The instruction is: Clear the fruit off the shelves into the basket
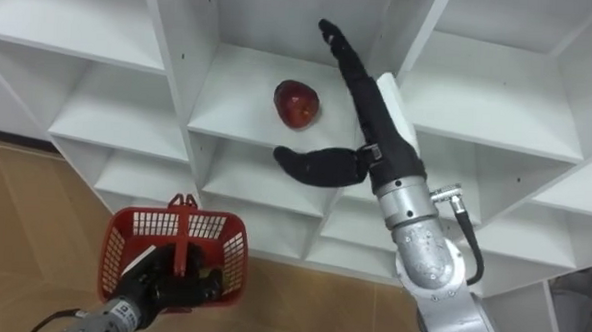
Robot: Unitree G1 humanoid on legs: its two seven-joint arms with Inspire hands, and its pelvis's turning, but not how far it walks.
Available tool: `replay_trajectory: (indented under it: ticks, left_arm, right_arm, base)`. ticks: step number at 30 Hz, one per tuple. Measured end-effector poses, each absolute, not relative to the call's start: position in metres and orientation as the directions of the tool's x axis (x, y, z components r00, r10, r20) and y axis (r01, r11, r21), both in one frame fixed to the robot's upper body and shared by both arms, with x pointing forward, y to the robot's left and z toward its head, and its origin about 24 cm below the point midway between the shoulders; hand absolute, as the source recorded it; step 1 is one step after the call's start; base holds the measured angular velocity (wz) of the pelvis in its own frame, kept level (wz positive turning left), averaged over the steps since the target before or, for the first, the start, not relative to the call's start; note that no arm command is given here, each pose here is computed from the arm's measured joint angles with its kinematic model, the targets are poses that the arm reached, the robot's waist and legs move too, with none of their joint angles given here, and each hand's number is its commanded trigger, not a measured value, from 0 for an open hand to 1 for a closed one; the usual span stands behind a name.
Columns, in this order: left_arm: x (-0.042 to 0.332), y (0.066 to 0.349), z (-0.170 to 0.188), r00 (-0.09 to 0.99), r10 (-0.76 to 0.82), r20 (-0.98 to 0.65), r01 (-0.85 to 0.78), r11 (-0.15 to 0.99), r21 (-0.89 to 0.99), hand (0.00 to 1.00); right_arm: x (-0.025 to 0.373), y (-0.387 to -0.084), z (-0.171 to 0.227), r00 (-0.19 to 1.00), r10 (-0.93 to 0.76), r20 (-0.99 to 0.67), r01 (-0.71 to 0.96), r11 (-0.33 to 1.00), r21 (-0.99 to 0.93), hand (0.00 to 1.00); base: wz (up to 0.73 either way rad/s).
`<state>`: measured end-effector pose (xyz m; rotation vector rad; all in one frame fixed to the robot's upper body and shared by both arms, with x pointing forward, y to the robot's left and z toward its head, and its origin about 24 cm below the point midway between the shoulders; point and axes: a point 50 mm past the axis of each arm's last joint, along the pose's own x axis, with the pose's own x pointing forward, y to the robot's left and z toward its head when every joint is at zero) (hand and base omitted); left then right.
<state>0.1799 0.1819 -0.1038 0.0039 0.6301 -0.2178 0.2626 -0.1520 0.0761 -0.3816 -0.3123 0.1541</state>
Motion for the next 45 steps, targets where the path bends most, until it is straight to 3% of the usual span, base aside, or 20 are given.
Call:
replay_trajectory:
  ticks: [45]
  left_arm:
    - [0.187,0.162,-0.102,0.791,-0.234,-0.565,0.231,0.970,-0.079,1.00]
  right_arm:
    - [0.285,-0.151,0.052,0.960,-0.020,0.278,0.090,0.966,-0.241,0.00]
  base:
    - [0.02]
